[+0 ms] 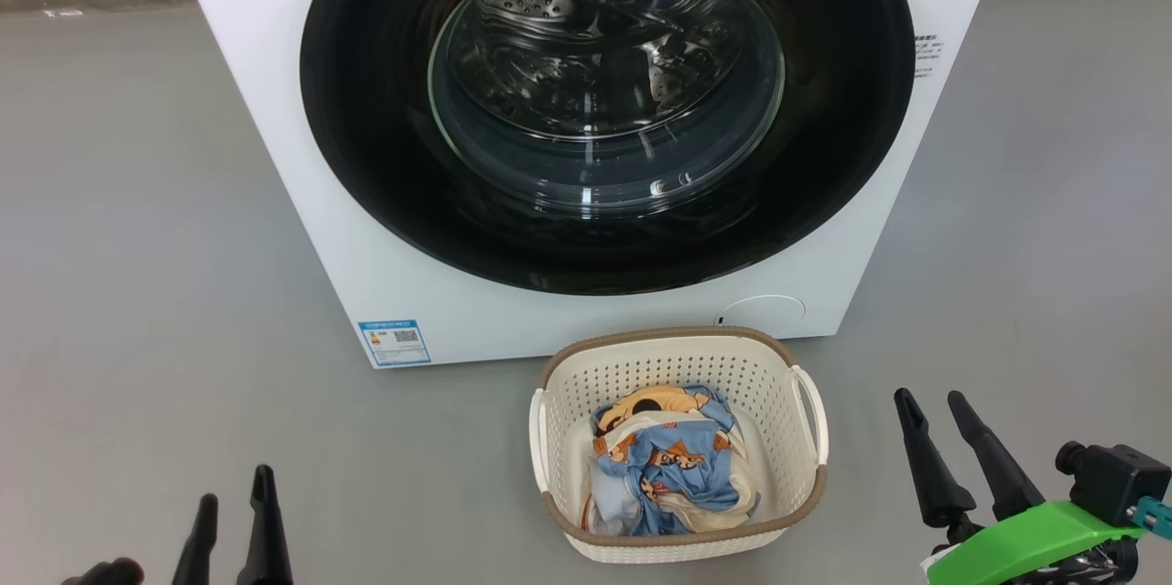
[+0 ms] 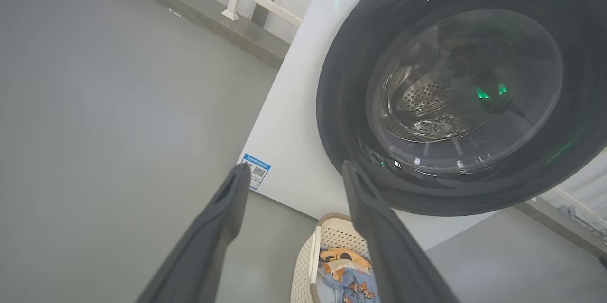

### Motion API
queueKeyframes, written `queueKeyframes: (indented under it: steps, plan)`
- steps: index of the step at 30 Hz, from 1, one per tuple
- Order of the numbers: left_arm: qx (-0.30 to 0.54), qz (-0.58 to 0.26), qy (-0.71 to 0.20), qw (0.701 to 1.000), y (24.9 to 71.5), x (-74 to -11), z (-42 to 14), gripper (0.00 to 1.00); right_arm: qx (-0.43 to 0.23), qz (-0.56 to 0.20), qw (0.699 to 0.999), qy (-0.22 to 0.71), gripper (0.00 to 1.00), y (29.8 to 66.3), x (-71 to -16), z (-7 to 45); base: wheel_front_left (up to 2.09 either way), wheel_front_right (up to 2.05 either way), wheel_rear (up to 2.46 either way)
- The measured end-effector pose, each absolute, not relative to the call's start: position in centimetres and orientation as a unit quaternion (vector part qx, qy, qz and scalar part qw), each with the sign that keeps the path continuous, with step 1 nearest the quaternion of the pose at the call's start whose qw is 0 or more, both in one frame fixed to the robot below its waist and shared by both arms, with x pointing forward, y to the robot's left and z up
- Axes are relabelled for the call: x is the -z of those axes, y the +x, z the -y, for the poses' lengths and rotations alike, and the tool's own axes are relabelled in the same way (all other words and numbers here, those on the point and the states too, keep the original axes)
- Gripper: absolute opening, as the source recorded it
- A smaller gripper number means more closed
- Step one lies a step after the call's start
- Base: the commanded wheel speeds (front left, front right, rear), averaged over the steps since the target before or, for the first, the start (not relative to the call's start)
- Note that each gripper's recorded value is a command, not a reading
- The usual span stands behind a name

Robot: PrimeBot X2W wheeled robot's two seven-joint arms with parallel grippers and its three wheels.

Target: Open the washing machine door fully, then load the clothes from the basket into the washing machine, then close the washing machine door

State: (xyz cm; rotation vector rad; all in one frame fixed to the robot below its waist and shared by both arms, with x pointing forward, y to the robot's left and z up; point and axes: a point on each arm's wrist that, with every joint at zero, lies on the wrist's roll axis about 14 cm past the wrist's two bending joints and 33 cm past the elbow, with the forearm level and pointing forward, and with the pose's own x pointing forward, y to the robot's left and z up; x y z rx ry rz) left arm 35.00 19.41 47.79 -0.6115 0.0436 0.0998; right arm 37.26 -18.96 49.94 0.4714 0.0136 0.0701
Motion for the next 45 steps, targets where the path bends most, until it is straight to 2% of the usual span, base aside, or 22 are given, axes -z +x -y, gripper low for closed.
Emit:
queueKeyframes:
  steps: [18,26,39,45]
  plan:
    - [-0.018,0.016,-0.142,0.990,34.9,-50.0,-18.5,1.00,-0.046,0.000,0.988,0.144,1.00,36.8,-49.6,19.0,0.00,0.00,0.00]
    - [-0.011,0.026,-0.090,0.996,34.6,-50.4,-18.3,1.00,-0.049,-0.016,0.993,0.111,1.00,36.4,-48.3,19.0,0.00,0.00,0.00]
    - [-0.003,0.047,-0.008,0.999,34.3,-51.2,-18.1,1.00,-0.070,-0.001,0.997,0.025,1.00,36.4,-48.7,18.8,0.00,0.00,0.00]
    - [-0.007,0.048,-0.004,0.999,34.3,-51.2,-18.3,1.00,-0.053,0.006,0.998,0.027,1.00,36.5,-49.1,19.7,0.00,0.00,0.00]
